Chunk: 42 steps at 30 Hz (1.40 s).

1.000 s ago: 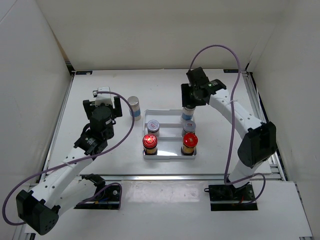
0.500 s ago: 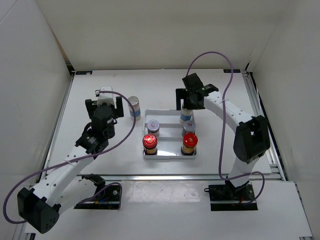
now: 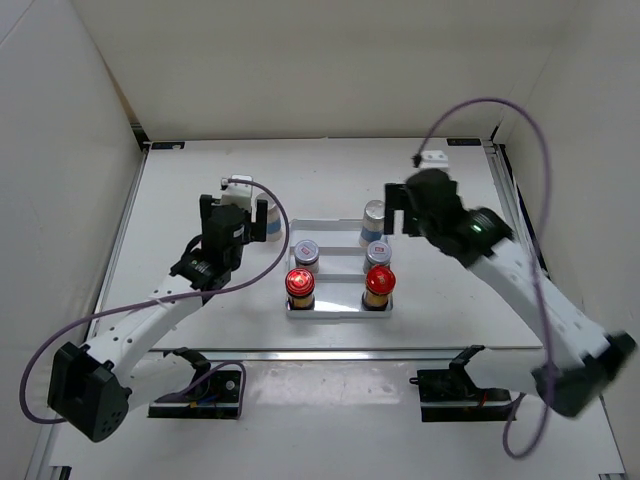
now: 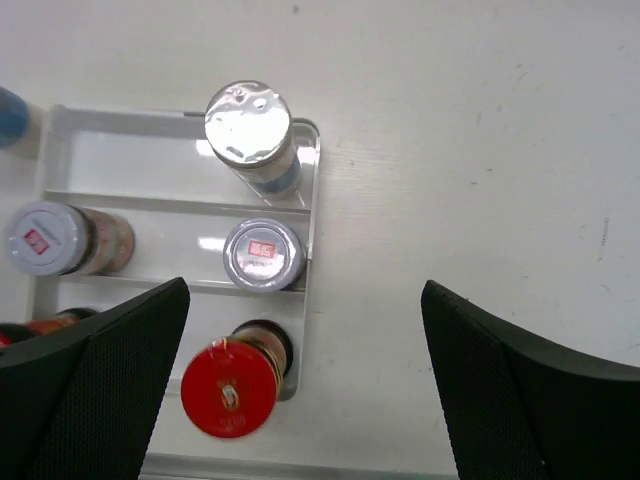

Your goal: Organize the condiment bottles

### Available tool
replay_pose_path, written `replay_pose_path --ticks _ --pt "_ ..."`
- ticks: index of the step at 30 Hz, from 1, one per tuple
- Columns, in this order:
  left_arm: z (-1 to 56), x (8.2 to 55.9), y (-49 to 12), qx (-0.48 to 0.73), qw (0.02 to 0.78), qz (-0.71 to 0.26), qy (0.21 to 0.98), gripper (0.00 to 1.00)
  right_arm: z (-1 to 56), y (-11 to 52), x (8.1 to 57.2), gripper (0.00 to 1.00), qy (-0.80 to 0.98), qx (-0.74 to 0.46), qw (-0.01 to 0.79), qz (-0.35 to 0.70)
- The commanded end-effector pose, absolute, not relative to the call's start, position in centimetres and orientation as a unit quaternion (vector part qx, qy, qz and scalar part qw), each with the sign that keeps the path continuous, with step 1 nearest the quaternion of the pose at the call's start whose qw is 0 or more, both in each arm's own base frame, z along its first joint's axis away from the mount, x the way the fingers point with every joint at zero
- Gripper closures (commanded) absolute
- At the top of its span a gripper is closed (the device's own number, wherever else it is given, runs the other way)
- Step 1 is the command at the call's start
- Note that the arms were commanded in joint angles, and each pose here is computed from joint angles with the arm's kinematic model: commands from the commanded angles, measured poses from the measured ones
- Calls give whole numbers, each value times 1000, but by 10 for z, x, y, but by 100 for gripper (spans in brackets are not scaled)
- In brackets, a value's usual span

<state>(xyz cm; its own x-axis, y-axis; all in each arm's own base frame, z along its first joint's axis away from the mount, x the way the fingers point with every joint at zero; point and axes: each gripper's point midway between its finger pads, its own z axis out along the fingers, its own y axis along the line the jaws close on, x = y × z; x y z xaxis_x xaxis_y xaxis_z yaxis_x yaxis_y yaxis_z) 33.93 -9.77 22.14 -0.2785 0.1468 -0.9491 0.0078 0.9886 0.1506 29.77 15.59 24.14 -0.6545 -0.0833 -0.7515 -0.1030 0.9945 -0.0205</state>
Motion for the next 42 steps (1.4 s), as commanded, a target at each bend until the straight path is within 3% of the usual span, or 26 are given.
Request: replay_pose_path --ticks 1,7,10,15,24,35,38,42 --pt "234 344 -113 52 616 16 786 0 280 119 266 0 874 -24 484 26" --pt "210 356 -139 70 593 -25 802 0 245 106 213 0 891 -50 445 71" --pt "214 368 -145 49 589 -36 806 0 202 85 196 0 910 -22 414 34" --pt "208 384 -144 11 577 -40 816 0 211 65 195 0 890 18 456 13" --pt "195 421 -159 21 542 -31 840 0 192 76 194 0 903 16 430 16" --pt "168 421 -145 12 493 4 870 3 192 76 193 0 900 20 434 17" --pt "163 420 -144 14 487 -2 873 9 188 79 193 0 904 13 428 13" --pt "166 423 -143 13 487 -15 873 25 187 79 194 0 907 11 422 8"
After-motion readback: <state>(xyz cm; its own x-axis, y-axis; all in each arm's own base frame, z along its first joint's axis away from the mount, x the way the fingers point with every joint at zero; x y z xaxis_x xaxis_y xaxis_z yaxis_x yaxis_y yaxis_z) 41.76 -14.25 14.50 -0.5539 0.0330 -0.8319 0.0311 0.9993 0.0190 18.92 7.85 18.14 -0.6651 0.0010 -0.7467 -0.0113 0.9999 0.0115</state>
